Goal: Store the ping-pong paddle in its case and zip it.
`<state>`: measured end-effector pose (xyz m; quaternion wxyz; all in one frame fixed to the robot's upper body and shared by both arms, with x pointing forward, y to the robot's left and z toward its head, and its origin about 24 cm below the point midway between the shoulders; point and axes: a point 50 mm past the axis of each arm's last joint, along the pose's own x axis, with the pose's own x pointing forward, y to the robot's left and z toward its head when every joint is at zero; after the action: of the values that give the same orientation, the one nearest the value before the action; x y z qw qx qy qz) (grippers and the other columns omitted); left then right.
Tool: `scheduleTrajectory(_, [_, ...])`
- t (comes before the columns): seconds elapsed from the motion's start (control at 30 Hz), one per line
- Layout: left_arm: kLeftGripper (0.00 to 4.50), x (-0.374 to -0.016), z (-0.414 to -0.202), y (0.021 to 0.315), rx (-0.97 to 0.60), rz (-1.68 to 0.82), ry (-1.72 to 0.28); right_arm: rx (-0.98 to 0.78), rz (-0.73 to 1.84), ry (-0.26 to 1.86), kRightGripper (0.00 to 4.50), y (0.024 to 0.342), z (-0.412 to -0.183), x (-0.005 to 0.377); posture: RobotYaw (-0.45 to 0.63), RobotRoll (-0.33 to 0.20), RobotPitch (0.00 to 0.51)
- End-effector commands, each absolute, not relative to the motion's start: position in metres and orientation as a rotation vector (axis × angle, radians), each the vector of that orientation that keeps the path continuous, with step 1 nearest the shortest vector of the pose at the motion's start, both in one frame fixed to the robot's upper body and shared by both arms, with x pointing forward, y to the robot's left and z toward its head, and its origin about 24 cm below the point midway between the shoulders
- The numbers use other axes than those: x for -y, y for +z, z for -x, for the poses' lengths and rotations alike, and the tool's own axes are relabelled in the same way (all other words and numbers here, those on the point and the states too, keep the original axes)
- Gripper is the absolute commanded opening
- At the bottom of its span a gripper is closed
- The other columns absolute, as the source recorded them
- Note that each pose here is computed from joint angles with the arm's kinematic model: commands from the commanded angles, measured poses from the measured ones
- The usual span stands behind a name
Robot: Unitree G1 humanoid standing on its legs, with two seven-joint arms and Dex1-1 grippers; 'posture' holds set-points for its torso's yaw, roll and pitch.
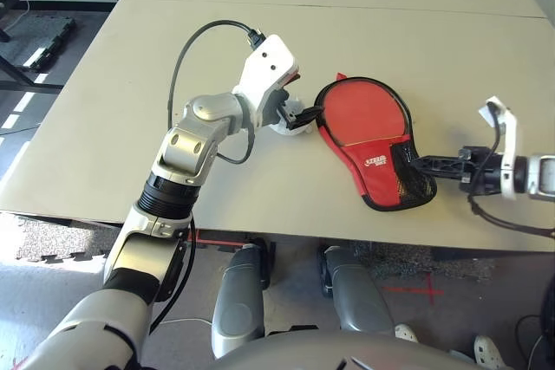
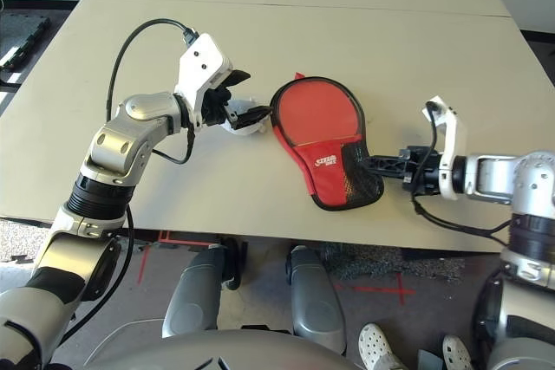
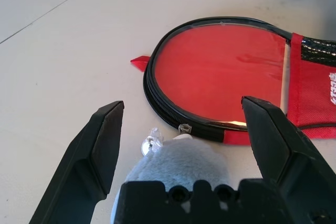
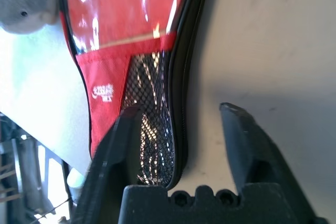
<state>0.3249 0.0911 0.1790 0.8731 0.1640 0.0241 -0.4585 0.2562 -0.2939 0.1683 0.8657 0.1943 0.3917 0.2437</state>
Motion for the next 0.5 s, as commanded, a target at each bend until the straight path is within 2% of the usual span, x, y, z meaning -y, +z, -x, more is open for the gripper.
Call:
scheduleTrajectory(0.03, [4.5, -0.091, -0.323, 0.174, -0.066, -0.355, -0.969, -0.73, -0.251, 0.576, 4.0, 0.185, -0.265, 0.303, -0.02, 0.0, 0.221])
scheduleTrajectory(0.07, [4.5, -0.091, -0.323, 0.174, -0.066, -0.356, -0.97, -0.689, -0.184, 0.594, 4.36, 0.189, -0.269, 0.307, -0.02, 0.0, 0.221])
scheduleTrajectory(0.1, [4.5, -0.091, -0.323, 0.174, -0.067, -0.357, -0.971, -0.654, -0.112, 0.612, 4.47, 0.19, -0.275, 0.311, -0.02, 0.0, 0.219])
scheduleTrajectory(0.27, [4.5, -0.091, -0.324, 0.176, -0.067, -0.364, -0.973, -0.535, 0.134, 0.769, 4.47, 0.19, -0.3, 0.316, -0.02, 0.0, 0.218])
scheduleTrajectory(0.5, [4.5, -0.097, -0.323, 0.178, -0.072, -0.376, -0.955, -0.448, 0.287, 0.908, 4.47, 0.175, -0.34, 0.299, 0.01, 0.0, 0.223])
